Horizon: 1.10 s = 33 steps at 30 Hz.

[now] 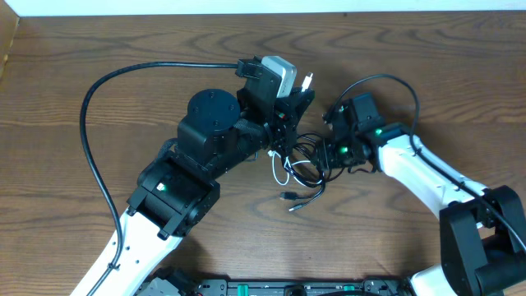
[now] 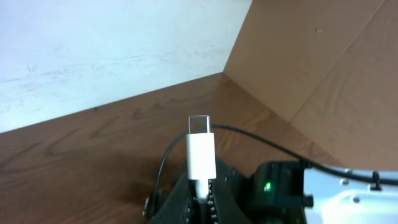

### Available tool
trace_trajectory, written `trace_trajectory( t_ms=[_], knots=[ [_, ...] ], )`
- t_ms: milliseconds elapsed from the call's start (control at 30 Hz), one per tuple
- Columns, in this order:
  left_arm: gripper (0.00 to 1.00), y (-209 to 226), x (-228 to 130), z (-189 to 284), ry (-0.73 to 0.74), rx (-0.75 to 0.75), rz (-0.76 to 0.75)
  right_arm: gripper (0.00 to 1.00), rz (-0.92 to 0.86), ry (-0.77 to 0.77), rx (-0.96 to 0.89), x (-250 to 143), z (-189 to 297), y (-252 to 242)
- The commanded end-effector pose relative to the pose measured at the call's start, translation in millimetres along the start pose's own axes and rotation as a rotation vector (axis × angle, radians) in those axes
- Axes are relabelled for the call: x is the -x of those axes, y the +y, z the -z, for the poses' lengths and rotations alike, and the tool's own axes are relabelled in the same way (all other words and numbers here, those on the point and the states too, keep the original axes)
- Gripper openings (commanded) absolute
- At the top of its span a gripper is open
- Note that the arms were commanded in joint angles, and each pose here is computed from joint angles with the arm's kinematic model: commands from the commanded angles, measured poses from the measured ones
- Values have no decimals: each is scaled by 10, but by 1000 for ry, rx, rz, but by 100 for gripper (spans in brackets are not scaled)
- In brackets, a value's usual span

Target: Untangle cables

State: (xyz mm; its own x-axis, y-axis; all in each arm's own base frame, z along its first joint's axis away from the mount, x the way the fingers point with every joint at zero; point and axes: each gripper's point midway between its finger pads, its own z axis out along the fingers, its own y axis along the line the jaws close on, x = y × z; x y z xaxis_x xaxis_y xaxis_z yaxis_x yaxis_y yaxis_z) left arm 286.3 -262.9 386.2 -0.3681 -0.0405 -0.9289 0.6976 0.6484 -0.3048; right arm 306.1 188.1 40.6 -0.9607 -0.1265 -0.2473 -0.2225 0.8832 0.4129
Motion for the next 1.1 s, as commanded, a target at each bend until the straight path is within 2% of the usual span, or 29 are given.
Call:
trace_trajectory(
  t_ms=[0,167,300,400,467,500,667,833,967,1067],
  knots=[
    [7,-17,110,48,-32,1,15,50,48,26,-3,-130,-114,51],
    [8,-19,119,48,-36,0,29,50,76,7,7,-106,-227,145],
    [7,-24,109,52,-31,-3,33,44,23,31,-8,-142,-333,73],
    [7,-25,98,69,-26,-1,35,31,-1,34,-8,-134,-339,40],
    [8,-21,79,73,-18,1,37,15,-15,27,-8,-113,-326,29],
    [8,-7,29,71,1,7,42,1,-22,19,-5,-77,-298,26],
    [8,188,-297,108,132,81,85,1,-83,-126,9,311,165,-15],
    [8,576,-667,242,283,208,169,1,-127,-343,11,655,1059,-118],
    [17,722,-926,213,384,252,211,1,-112,-465,65,710,1564,-31],
    [34,800,-1142,86,464,260,238,1,-88,-510,86,667,1776,76]
  ],
)
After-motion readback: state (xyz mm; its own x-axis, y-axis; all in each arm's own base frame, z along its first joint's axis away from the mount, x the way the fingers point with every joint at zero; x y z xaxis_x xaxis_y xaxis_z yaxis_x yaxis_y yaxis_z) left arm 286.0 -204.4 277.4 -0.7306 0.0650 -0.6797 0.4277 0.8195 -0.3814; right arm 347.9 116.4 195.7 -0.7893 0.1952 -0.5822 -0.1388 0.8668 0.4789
